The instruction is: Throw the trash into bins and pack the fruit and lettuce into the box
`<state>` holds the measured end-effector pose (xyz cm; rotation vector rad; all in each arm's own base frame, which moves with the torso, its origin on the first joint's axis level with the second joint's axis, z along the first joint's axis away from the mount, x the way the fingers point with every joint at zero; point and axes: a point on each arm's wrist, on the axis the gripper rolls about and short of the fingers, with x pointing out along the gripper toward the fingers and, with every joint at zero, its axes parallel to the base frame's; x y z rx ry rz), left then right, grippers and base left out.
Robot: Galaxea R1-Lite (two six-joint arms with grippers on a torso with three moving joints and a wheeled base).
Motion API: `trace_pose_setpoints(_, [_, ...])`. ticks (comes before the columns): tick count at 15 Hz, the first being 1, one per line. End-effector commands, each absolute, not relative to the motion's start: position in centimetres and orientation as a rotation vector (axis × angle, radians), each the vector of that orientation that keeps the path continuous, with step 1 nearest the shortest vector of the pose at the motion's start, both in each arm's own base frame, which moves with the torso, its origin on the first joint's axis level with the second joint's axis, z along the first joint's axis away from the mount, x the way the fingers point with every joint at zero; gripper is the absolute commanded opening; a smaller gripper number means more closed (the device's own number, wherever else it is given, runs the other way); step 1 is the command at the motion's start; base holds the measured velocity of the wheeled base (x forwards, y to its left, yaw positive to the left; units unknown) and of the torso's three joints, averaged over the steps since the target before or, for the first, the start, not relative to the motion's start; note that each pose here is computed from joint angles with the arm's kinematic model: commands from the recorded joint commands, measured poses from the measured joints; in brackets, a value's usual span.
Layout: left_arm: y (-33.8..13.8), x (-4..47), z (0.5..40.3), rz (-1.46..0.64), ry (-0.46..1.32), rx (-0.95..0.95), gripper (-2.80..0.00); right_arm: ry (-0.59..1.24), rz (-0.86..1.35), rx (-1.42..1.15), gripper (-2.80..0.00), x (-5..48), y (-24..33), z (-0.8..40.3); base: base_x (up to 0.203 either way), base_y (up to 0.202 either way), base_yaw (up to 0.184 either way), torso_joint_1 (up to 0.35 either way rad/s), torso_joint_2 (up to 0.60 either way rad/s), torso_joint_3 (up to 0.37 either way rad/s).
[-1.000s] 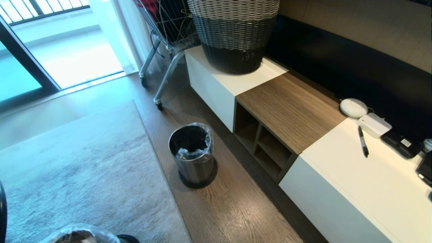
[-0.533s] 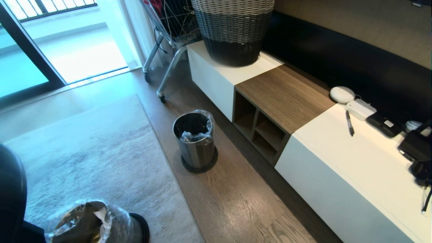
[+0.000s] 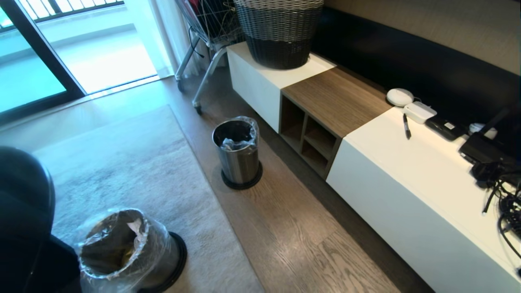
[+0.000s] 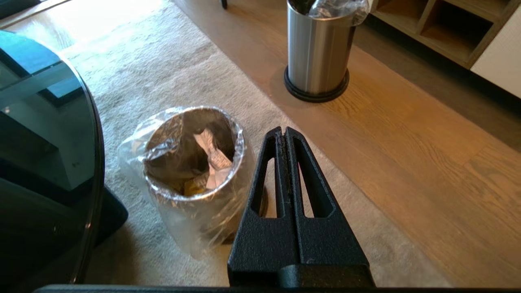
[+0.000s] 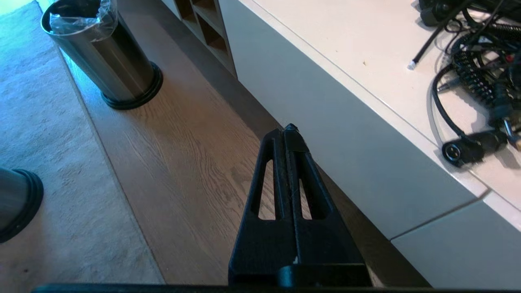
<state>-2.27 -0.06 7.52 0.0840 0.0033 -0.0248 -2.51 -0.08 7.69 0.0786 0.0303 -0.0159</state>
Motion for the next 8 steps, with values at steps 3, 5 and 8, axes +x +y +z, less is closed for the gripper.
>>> trace_pose_setpoints(3, [-0.06, -2.27, 7.52, -0.025, 0.004, 0.086, -2.8, 0.032, -0.015, 0.079, -2.8, -2.5, -0.08, 7.7, -0.187, 0.0, -0.002, 0.001, 0.0, 0.003])
trace_pose_setpoints(5, [-0.06, -2.27, 7.52, -0.025, 0.004, 0.086, -2.8, 0.032, -0.016, 0.079, -2.8, -2.5, -0.08, 7.7, -0.185, 0.0, -0.001, 0.0, 0.0, 0.007])
trace_pose_setpoints(8, [-0.06, -2.27, 7.52, -0.025, 0.004, 0.086, -2.8, 0.032, -0.017, 0.079, -2.8, -2.5, -0.08, 7.7, -0.142, 0.0, -0.001, -0.003, 0.0, 0.002])
